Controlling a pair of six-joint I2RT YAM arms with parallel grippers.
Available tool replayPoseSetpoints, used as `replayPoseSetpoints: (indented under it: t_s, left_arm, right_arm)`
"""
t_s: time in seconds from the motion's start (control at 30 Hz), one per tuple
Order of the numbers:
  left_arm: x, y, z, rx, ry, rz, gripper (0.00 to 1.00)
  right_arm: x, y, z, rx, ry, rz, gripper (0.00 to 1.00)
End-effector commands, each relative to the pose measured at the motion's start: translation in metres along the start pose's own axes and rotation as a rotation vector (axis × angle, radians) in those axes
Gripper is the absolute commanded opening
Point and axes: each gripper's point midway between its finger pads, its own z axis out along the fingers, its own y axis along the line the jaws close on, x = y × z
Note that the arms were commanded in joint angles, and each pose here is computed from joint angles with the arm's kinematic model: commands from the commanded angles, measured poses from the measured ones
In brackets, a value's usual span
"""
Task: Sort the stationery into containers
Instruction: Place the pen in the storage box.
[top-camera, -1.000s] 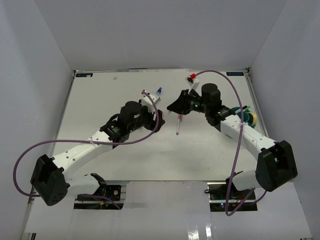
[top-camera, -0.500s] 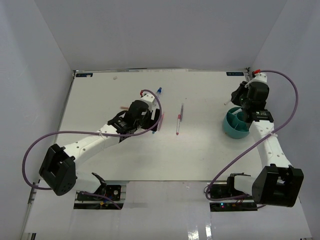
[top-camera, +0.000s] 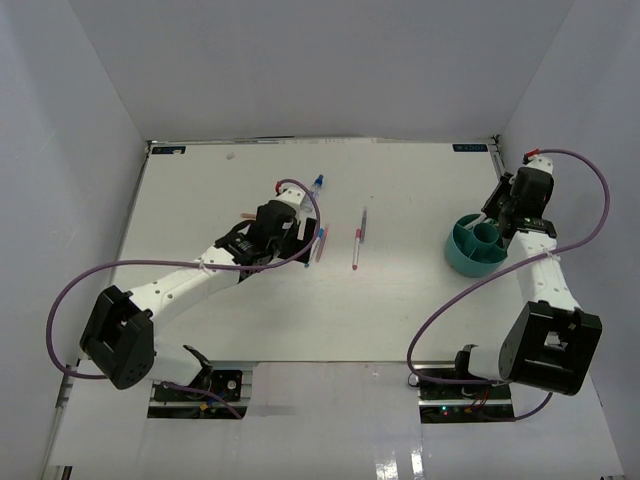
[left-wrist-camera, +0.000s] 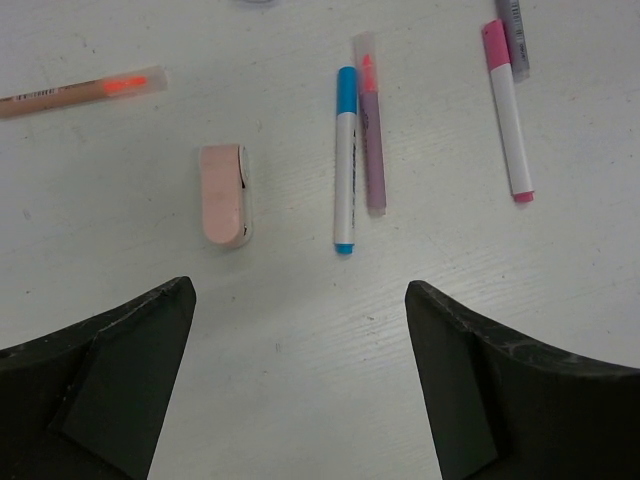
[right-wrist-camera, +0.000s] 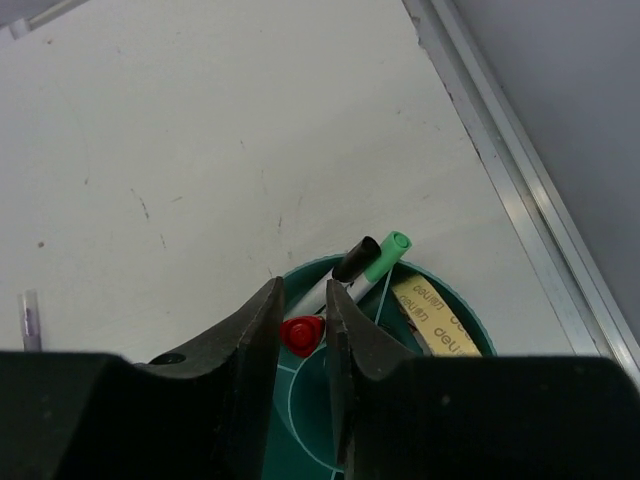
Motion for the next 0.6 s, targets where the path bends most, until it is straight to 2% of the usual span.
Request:
replayPoseSetpoints:
  t_s: [0.0,0.27,0.43,0.57]
  left_arm:
    - [-0.016,0.002,-0.003,-0.017,-0.029,-0.021,0.97]
    - [-0.011,0.001,0.002,-0.021,-0.007,-0.02,0.98]
    - [-0.005,-0.002,0.009,-0.013,0.025,-0.022,0.98]
    - [0.001,-0.01,0.021,-0.008,0.076,-0.072,0.96]
  right_arm:
    - [0.013,-0.002,0.011,-0.007,0.039,-0.01,0.31]
    - [0.013,0.005,0.014,-0.046,0.057,-0.003,0.55]
    - [-0.01,0.012,-0.014,-0.073,-0.021,-0.002,0.69]
    - [-0.031,0.037,-0.052,-0.215,-0.115,-0.003,0.78]
